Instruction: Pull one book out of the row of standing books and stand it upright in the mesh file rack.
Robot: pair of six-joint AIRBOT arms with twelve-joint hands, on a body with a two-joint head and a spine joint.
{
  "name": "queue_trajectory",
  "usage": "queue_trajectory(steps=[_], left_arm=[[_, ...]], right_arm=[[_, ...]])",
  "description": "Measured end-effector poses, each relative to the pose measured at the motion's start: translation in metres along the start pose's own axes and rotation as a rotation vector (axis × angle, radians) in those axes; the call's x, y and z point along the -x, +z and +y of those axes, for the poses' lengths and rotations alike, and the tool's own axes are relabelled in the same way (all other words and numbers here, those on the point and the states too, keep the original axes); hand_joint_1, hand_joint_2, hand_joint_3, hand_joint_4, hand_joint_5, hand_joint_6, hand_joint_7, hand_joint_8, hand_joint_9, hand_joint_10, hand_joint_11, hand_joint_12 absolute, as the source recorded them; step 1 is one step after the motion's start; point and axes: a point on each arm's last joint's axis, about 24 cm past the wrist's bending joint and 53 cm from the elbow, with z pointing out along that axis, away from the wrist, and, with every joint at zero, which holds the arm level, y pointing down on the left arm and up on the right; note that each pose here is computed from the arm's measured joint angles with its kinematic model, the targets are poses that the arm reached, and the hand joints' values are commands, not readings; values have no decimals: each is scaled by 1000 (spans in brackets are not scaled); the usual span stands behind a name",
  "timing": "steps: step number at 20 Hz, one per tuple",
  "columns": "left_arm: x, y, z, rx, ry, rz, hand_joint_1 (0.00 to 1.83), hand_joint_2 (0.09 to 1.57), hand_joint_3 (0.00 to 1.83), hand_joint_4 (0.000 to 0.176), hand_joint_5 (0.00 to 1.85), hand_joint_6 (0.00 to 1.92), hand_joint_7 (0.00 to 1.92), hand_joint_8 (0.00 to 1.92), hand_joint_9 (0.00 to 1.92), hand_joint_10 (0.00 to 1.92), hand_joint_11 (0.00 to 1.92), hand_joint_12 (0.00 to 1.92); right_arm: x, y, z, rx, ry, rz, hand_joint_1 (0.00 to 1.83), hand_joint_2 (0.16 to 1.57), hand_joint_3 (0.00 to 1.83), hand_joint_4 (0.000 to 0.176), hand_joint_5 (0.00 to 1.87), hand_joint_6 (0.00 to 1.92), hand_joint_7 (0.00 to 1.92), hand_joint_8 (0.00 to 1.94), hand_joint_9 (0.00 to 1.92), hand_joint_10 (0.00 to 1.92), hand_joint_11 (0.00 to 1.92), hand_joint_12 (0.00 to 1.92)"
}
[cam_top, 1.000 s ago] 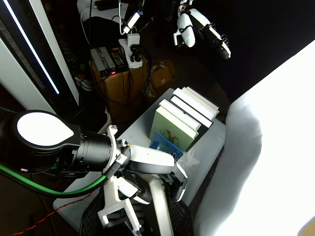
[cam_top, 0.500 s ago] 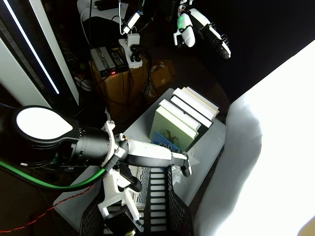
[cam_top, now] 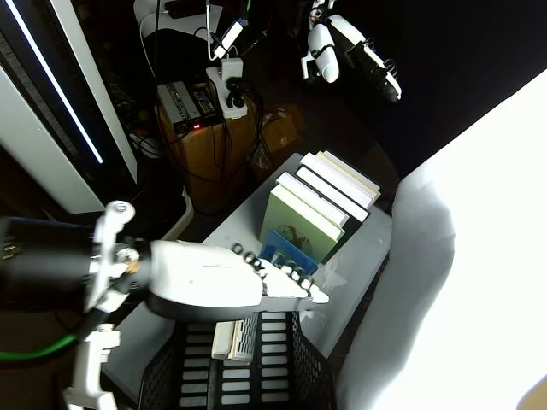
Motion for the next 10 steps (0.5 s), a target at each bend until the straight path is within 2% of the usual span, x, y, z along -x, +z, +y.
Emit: queue_trajectory(steps=[1,3,5,7,8,9,10], left_arm=[[0,0,1,2,0,-1,293,1351,0,35,14,0,0,0,0,0,0,0],[2,0,1,4,-2,-7,289,1358,3,28,16,1,0,0,0,0,0,0],[2,-1,2,5,0,-6,287,1360,4,23,21,3,0,0,0,0,0,0],[0,-2,2,7,-4,-5,279,1361,3,27,20,2,0,0,0,0,0,0],[0,-2,2,7,-4,-6,278,1363,4,26,19,2,0,0,0,0,0,0],[1,-2,2,7,-4,-6,278,1365,5,27,17,1,0,0,0,0,0,0],[0,-2,2,7,-4,-5,279,1366,5,26,18,1,0,0,0,0,0,0]], right_arm=[[-2,-5,5,18,76,-13,485,1357,13,0,0,0,0,0,0,0,0,7],[-11,-12,13,42,184,-17,452,1387,20,0,0,0,0,0,13,5,6,4],[-18,-16,20,65,259,-20,592,1386,11,0,0,0,0,0,34,14,0,0],[-31,-21,27,88,360,-21,661,1377,4,0,0,0,0,0,68,28,0,0],[-37,-23,33,98,402,-17,703,1361,1,0,0,0,0,0,122,80,0,330],[-42,-25,37,106,435,-14,752,1377,8,0,0,0,0,0,135,99,0,554],[-46,-28,43,119,466,-12,729,1375,6,0,0,0,0,0,135,106,0,385]])
